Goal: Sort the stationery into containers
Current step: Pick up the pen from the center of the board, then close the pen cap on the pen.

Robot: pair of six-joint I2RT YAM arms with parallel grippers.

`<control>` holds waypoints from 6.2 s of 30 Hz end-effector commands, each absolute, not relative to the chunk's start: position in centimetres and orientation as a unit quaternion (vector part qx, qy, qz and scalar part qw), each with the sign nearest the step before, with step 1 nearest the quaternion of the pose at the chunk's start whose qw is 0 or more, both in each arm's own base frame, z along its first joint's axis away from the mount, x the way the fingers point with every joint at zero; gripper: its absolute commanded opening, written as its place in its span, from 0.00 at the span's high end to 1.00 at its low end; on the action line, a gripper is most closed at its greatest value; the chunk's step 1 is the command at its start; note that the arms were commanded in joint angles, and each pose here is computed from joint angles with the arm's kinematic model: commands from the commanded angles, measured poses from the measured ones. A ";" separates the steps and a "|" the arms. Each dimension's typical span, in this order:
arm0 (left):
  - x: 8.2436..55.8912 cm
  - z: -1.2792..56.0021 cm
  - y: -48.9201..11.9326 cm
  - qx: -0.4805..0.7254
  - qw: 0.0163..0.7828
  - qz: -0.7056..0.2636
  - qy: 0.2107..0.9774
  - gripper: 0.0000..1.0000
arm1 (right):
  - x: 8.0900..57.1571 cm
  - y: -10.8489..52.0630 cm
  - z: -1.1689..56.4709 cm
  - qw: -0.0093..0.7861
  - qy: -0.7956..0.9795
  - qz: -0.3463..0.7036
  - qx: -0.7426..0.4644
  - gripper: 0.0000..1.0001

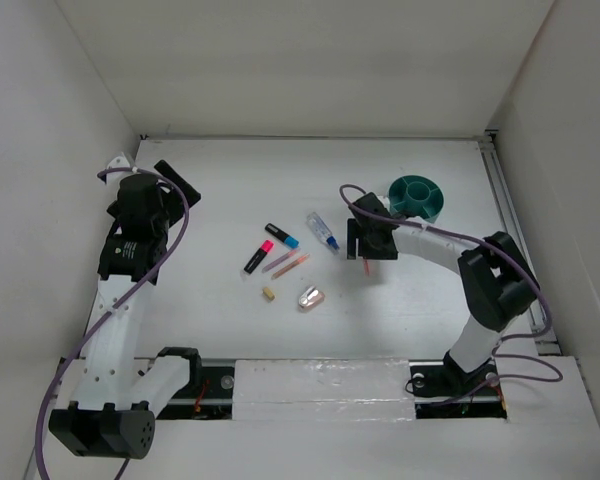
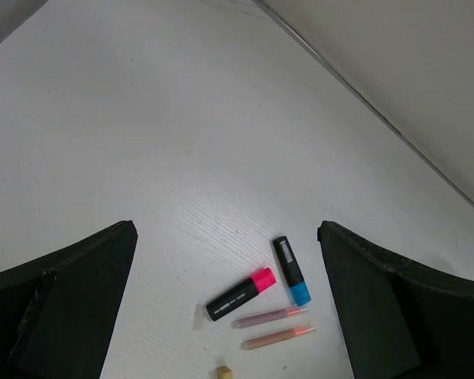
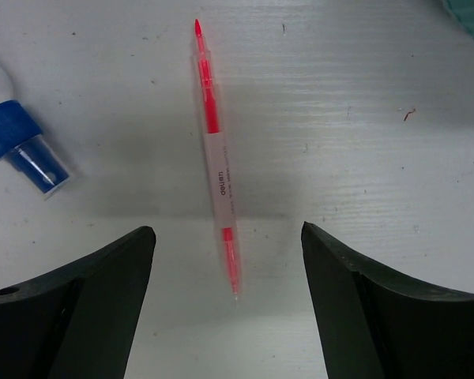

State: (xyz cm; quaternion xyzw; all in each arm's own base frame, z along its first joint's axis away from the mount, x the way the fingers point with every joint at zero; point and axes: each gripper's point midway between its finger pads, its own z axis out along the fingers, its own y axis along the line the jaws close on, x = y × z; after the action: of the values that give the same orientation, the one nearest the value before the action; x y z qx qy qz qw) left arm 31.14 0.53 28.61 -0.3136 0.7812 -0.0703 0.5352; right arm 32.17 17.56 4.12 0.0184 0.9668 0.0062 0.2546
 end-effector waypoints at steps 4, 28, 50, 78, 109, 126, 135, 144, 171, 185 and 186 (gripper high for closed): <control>31.3 30.9 0.3 -0.303 0.562 -0.083 0.766 0.00 | 32.6 17.6 2.3 0.240 0.971 0.001 0.020 0.21; 31.3 30.9 -0.1 -0.297 0.560 -0.089 0.768 0.00 | 31.2 17.4 -1.1 0.185 0.983 0.002 -0.001 0.93; 27.3 16.6 -3.4 -0.385 0.379 -0.128 0.832 0.00 | 32.4 22.9 11.7 0.329 0.941 0.069 -0.046 1.00; 26.8 6.0 -8.8 -0.293 0.250 -0.068 0.921 0.06 | 30.9 22.9 13.6 0.365 0.923 0.108 -0.049 1.00; 24.5 2.3 -8.9 -0.269 0.174 0.016 0.947 0.19 | 30.3 22.4 12.8 0.369 0.921 0.118 -0.050 1.00; 25.4 1.6 -8.5 -0.268 0.165 0.048 0.948 0.31 | 30.4 22.2 13.6 0.377 0.916 0.126 -0.050 1.00; 25.1 0.6 -8.2 -0.266 0.152 0.064 0.950 0.45 | 30.3 22.1 14.7 0.392 0.908 0.137 -0.048 1.00; 25.5 0.2 -8.7 -0.266 0.145 0.058 0.951 0.56 | 30.0 21.5 15.4 0.401 0.904 0.141 -0.042 1.00; 26.7 0.2 -11.8 -0.239 0.156 -0.037 0.958 1.00 | 29.3 23.6 16.3 0.393 0.895 0.197 -0.077 1.00; 34.7 17.6 -16.6 -0.172 0.324 -0.193 0.910 1.00 | 24.9 31.9 18.5 0.332 0.844 0.398 -0.137 1.00; 35.1 18.6 -17.1 -0.163 0.339 -0.210 0.902 1.00 | 24.2 32.5 18.4 0.324 0.839 0.413 -0.141 1.00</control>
State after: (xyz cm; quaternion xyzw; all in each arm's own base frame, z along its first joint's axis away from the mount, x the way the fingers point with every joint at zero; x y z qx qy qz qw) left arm 35.21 -16.56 15.77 -0.1882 0.9103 -0.1847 0.3192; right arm 25.62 29.26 16.02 -0.1246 0.8774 0.3258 0.3294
